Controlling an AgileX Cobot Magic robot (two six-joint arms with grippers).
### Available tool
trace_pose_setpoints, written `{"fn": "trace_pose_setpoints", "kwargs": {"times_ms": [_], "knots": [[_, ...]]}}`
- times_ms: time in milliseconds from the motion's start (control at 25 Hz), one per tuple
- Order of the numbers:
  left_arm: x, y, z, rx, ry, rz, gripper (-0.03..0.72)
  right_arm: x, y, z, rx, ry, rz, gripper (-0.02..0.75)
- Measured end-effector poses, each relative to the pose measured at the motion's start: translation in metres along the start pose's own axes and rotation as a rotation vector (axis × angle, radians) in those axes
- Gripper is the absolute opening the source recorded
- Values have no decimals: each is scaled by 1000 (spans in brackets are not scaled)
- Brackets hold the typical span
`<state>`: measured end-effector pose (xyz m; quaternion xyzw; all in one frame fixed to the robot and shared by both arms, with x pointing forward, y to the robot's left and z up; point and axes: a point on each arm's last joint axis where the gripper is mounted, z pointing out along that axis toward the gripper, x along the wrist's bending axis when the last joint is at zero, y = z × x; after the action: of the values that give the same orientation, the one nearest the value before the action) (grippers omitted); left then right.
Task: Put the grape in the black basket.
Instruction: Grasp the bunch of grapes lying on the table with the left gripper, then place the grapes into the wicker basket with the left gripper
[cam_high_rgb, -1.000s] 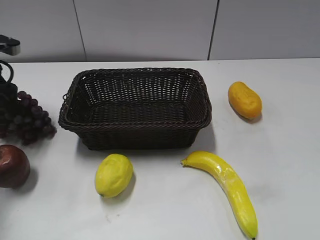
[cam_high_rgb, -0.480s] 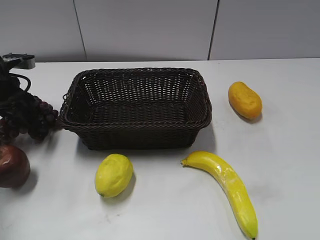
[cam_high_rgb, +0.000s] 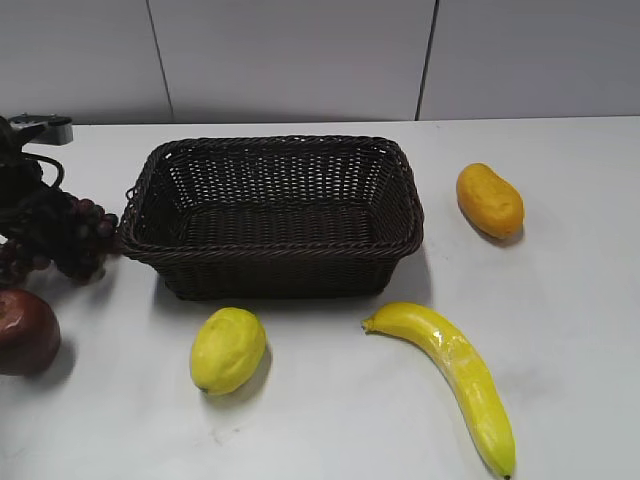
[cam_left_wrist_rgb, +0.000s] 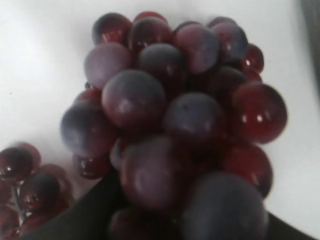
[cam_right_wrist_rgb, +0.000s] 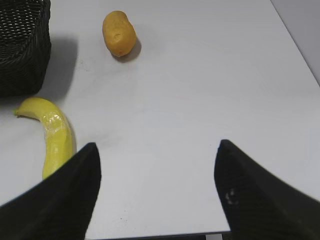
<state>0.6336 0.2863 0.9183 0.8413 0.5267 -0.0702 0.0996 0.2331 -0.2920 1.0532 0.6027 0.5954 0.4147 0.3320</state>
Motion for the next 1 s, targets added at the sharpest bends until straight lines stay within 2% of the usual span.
{"fn": "trace_pose_setpoints", "kwargs": {"times_ms": [320,360,520,760,1000], "knots": [[-3,3,-12,-18,-2,-48,378,0,0,0,0,0,0,538],[-4,4,-19,-29,0,-49,358,0,0,0,0,0,0,538],[-17,8,-66,-115,26,-43,354,0,0,0,0,0,0,538],[-51,1,-155,-320,69,1,354,0,0,0,0,0,0,538],[-99,-4,-228,-589,-37,58,347,0,0,0,0,0,0,538]]}}
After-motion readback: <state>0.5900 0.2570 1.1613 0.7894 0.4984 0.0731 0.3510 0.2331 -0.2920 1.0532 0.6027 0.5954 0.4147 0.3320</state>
